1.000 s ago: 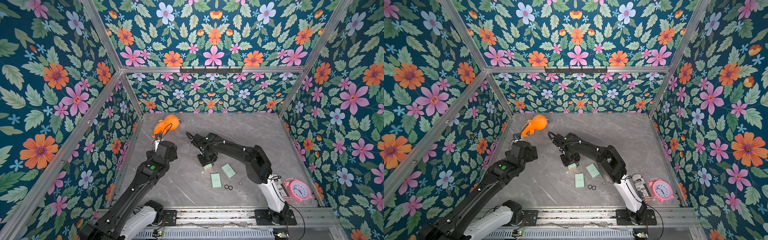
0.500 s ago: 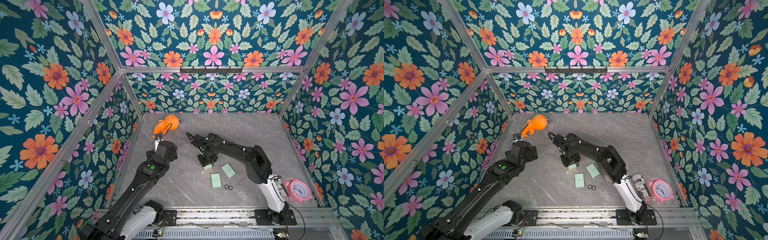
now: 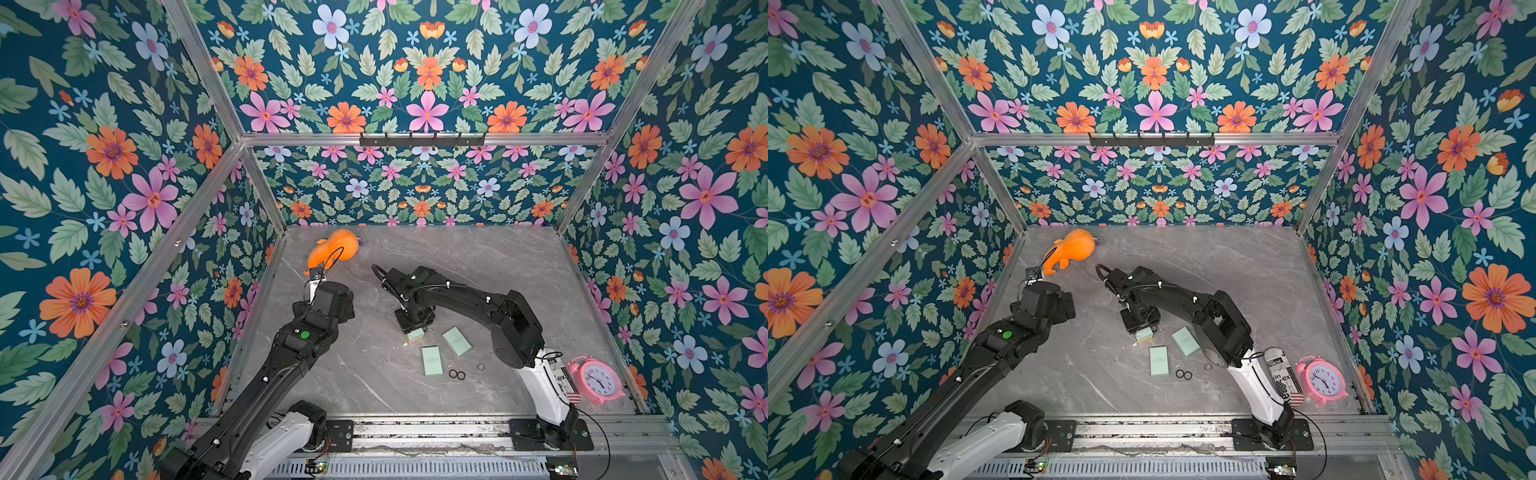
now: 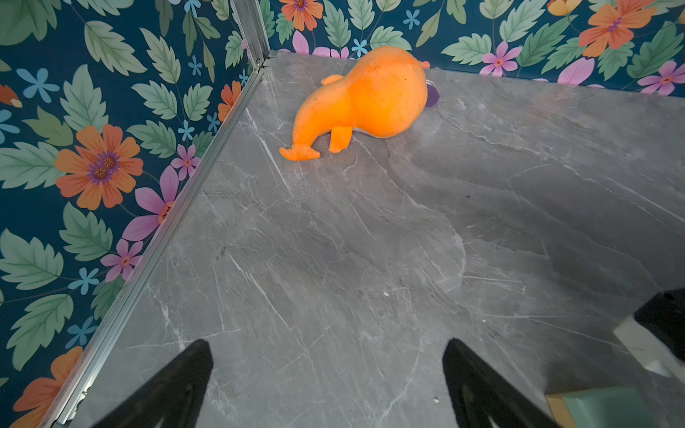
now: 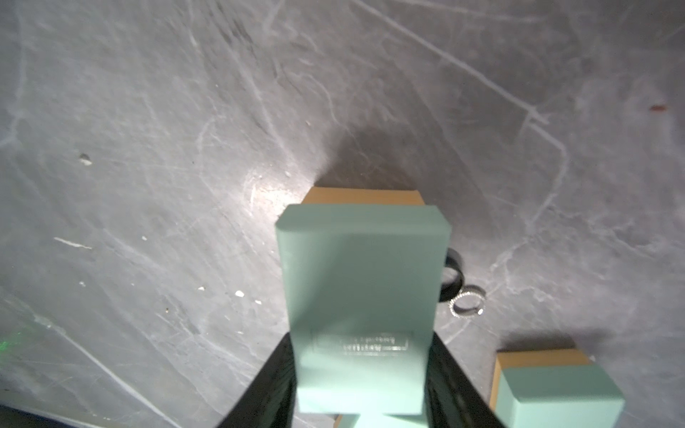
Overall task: Take the rings out of the lift-off lid box
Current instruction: Close the lid on the jewelry box.
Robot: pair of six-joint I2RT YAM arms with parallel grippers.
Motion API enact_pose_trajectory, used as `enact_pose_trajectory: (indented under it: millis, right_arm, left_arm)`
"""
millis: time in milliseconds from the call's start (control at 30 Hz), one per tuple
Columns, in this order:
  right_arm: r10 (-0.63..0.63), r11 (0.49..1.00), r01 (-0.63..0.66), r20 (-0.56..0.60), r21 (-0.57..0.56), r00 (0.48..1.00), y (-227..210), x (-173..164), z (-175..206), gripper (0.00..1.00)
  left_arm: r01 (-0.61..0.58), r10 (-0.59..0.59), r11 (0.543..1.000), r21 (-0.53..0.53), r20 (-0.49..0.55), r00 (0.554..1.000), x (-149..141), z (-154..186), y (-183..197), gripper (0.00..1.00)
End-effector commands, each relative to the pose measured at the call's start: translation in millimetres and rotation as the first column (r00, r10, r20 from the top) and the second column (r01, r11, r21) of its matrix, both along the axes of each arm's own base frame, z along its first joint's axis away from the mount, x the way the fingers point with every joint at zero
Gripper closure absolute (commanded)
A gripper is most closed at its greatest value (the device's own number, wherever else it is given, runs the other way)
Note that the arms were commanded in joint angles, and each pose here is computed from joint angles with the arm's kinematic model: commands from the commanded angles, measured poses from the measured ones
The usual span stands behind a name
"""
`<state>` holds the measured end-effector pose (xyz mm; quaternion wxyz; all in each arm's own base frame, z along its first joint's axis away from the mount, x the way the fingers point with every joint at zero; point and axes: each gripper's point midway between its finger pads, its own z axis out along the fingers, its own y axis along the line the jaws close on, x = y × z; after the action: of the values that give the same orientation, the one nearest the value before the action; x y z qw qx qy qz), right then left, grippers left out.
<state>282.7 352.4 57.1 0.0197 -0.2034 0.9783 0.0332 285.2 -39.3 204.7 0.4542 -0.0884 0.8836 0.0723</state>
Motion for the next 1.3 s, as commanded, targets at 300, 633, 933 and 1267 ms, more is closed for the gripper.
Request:
enact_pose_trajectory:
  millis: [300, 633, 933, 1267]
  right_arm:
    - [-0.019, 1.000, 0.018, -0.035, -0.019, 0.999, -2.2, -8.8, -2.0, 0.55]
    - [-0.026, 0.999, 0.025, -0.003, -0.038, 1.000, -5.8, -3.5, -0.8, 0.55]
    - [-0.030, 0.999, 0.031, 0.029, -0.032, 0.999, -5.7, 0.6, 6.3, 0.56]
    - [-0.034, 0.999, 0.035, 0.030, -0.022, 0.999, -3.5, 1.3, 4.0, 0.56]
  left_arm:
    - [0.002, -0.002, 1.000, 0.013, -0.009, 1.000, -1.2, -0.3, 1.9, 0.00]
    - [0.001, -0.001, 1.000, 0.012, -0.008, 1.000, -1.2, 0.1, 2.2, 0.00]
    - [0.000, 0.000, 1.000, 0.011, -0.009, 1.000, -1.2, -0.2, 2.5, 0.01]
    - [-0.001, 0.001, 1.000, 0.011, -0.010, 1.000, -1.0, -0.5, 2.7, 0.01]
